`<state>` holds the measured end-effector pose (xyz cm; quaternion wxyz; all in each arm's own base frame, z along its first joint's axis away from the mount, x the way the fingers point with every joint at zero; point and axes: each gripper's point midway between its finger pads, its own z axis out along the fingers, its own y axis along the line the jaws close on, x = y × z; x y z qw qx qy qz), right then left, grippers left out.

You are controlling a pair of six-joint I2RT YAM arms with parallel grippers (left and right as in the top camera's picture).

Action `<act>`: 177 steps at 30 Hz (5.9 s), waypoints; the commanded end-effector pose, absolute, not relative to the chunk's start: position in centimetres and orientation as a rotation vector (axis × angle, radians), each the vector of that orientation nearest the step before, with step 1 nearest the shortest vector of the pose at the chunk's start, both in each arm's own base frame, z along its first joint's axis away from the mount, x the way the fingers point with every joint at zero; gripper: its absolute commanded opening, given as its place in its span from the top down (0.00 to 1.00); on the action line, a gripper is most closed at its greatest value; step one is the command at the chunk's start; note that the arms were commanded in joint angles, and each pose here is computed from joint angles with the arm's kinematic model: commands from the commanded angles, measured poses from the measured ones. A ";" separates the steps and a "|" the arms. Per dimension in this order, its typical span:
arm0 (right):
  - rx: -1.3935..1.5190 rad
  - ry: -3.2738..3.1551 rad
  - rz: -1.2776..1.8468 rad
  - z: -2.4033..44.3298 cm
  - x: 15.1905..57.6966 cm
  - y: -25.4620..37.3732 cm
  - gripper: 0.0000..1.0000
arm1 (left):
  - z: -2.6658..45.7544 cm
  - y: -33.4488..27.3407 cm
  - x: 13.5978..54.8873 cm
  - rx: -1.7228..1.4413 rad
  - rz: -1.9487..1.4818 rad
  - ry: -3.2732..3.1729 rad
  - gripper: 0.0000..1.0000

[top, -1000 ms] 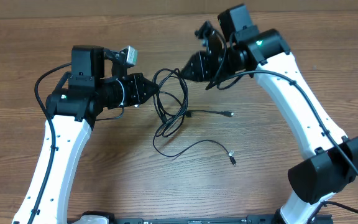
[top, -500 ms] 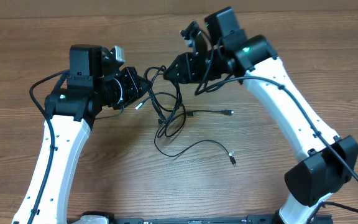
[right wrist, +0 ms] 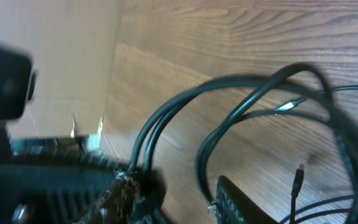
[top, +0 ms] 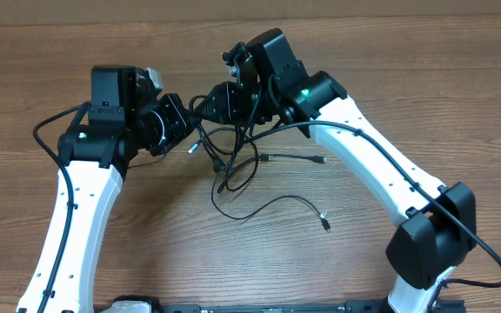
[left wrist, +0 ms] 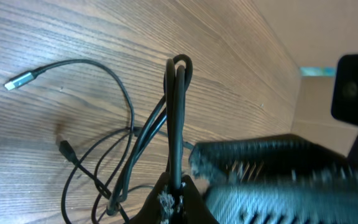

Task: Untangle cables

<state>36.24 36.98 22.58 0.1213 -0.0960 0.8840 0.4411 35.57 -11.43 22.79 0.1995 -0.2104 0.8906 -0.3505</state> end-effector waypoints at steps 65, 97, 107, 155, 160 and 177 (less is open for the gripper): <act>0.423 2.512 0.651 22.4 46.8 8.5 0.96 | 28.3 -6.5 37.5 0.147 -0.514 2.263 0.96; -1.113 2.379 1.143 23.7 30.6 28.9 0.38 | 35.1 -6.7 37.1 -0.396 -0.958 2.158 0.96; -1.249 2.254 1.057 18.3 30.9 31.8 0.39 | 35.1 -6.9 37.0 -0.390 -0.970 2.161 0.96; -0.492 2.336 1.080 23.7 39.2 16.8 0.96 | 33.3 -6.5 35.1 0.028 -0.812 2.219 0.96; -0.385 2.353 1.127 24.1 39.6 16.2 0.96 | 32.5 -6.6 34.4 0.073 -0.796 2.253 0.96; -0.492 2.326 1.333 24.5 37.3 19.7 0.18 | 34.4 -10.3 32.1 0.447 -1.012 2.096 0.96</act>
